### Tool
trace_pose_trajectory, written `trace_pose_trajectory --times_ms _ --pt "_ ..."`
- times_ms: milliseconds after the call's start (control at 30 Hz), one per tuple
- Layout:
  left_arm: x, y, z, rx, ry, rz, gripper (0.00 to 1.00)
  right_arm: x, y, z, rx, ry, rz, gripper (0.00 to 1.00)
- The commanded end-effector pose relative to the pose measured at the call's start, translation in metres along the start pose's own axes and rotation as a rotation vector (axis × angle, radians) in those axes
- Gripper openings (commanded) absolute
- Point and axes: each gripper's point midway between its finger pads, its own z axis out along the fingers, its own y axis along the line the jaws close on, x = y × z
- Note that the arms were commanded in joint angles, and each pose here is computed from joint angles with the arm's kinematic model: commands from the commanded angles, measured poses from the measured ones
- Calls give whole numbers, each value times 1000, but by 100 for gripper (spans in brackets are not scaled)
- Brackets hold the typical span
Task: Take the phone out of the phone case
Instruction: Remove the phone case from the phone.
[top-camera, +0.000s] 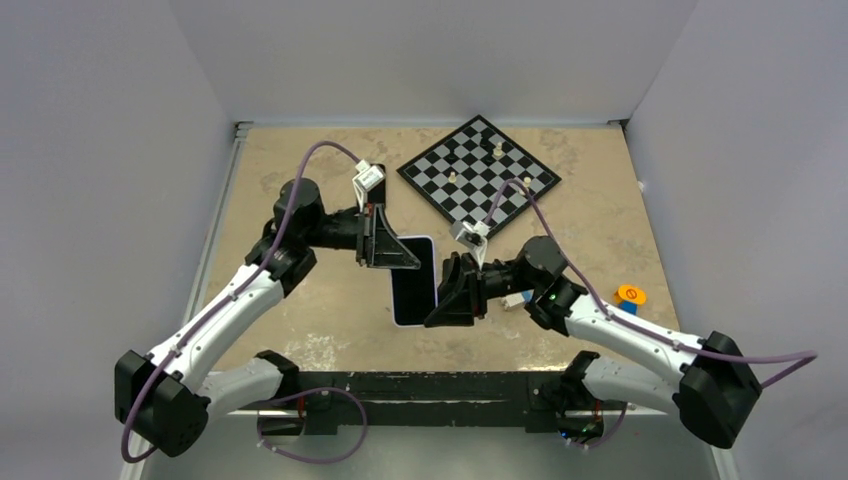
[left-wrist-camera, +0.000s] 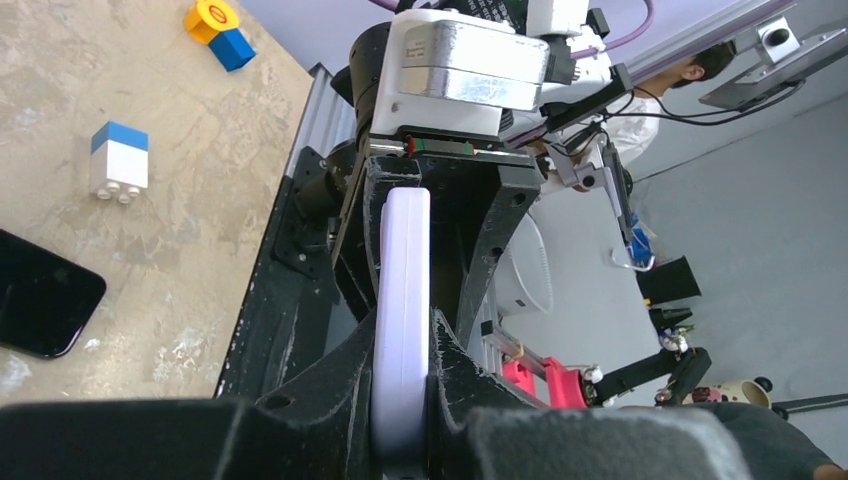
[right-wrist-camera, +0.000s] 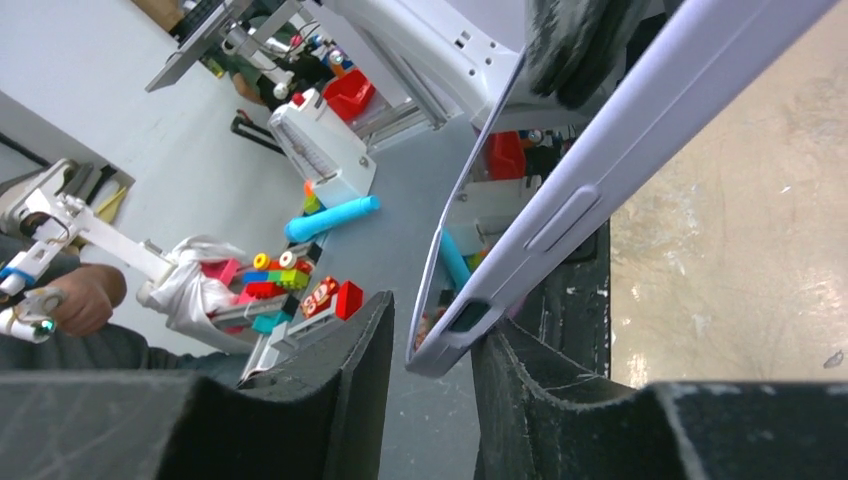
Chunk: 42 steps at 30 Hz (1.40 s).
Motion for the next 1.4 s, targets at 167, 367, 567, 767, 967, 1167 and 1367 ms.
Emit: trace_pose_trajectory --times_ms 167,367,567,767,967,1167,1367 --pt "-54 -4 -9 -19 -86 133 0 -47 -19 -1 11 -36 -94 32" --pt "-110 16 -28 -89 -198 133 0 -95 -74 -24 142 -95 -44 51" --pt "-141 26 -38 -58 -242 110 0 -121 -99 -20 128 -124 -20 52" --pt "-154 40 -55 -45 -303 62 0 -137 -100 -25 37 -250 20 45" --pt "-154 38 -59 -8 -317 28 0 -138 -86 -26 -108 -287 46 34" --pt "-149 37 -60 -1 -323 8 0 -143 -95 -24 -15 -287 23 33" --pt "-145 33 -60 8 -322 -7 0 -138 -95 -25 23 -238 -13 24"
